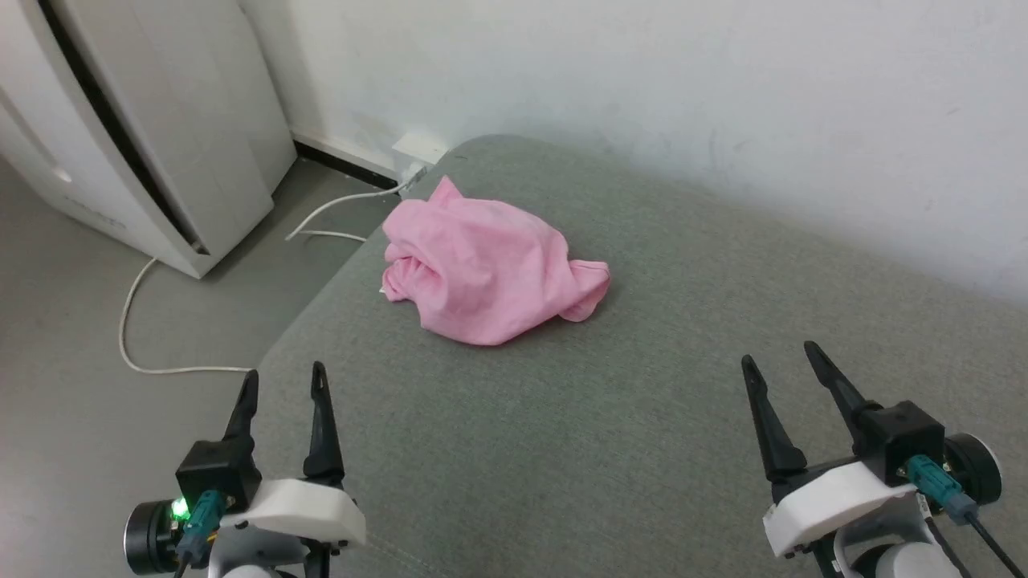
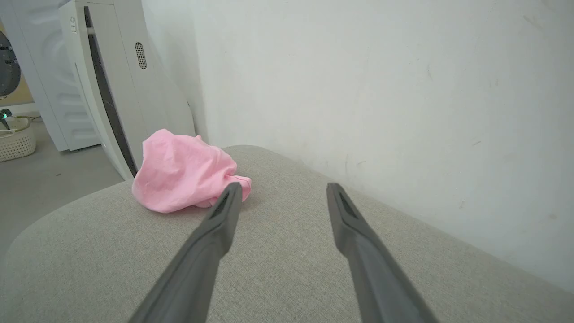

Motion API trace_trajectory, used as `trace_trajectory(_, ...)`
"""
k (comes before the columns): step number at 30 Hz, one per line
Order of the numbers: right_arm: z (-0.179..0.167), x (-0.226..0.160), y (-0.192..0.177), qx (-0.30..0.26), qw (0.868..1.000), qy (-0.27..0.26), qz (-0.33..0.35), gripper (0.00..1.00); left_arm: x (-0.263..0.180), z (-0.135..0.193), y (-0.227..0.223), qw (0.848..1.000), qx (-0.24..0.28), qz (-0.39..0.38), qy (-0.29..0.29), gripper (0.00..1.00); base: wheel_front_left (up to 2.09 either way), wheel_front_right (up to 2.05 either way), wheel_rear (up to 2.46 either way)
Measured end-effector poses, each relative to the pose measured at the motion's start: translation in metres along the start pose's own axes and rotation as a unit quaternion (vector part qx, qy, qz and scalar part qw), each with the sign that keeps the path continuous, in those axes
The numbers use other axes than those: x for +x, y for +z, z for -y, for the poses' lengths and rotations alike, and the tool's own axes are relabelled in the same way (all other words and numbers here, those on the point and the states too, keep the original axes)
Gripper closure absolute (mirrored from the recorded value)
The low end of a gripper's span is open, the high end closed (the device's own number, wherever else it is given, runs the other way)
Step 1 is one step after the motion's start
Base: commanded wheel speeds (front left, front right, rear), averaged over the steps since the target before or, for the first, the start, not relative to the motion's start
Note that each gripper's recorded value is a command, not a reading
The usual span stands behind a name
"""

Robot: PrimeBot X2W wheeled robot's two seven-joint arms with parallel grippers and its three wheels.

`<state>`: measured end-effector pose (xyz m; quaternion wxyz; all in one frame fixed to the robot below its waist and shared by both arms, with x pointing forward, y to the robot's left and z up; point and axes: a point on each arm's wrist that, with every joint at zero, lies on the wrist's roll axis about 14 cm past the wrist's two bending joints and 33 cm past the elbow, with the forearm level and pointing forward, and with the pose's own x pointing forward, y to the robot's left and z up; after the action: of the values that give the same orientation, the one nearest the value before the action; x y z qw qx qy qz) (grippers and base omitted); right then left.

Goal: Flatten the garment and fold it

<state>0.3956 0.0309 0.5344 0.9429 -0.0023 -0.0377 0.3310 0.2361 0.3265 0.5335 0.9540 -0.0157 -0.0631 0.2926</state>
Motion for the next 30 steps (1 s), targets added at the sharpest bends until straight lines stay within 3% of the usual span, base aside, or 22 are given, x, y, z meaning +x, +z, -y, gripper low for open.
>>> trace_trajectory(10,-0.015,0.01,-0.002,0.007,1.0,0.025,0.0,0.0,-0.008,-0.018,0.001,1.0,0.001,0.004,0.031,0.0,0.0,0.0,0.0)
trace_trajectory(17,-0.018,0.017,-0.005,0.016,0.999,0.033,0.001,0.0,-0.003,-0.015,-0.003,1.0,-0.006,-0.011,0.022,0.0,0.0,0.0,0.0)
trace_trajectory(26,0.0,0.042,-0.007,0.017,1.0,0.022,0.012,0.0,0.079,0.023,0.029,0.998,-0.004,-0.025,-0.051,0.0,0.0,0.0,0.0)
trace_trajectory(30,0.015,0.054,-0.019,0.029,0.999,0.009,0.01,0.0,0.125,0.05,0.031,0.995,-0.031,-0.056,-0.075,0.0,0.0,0.0,0.0)
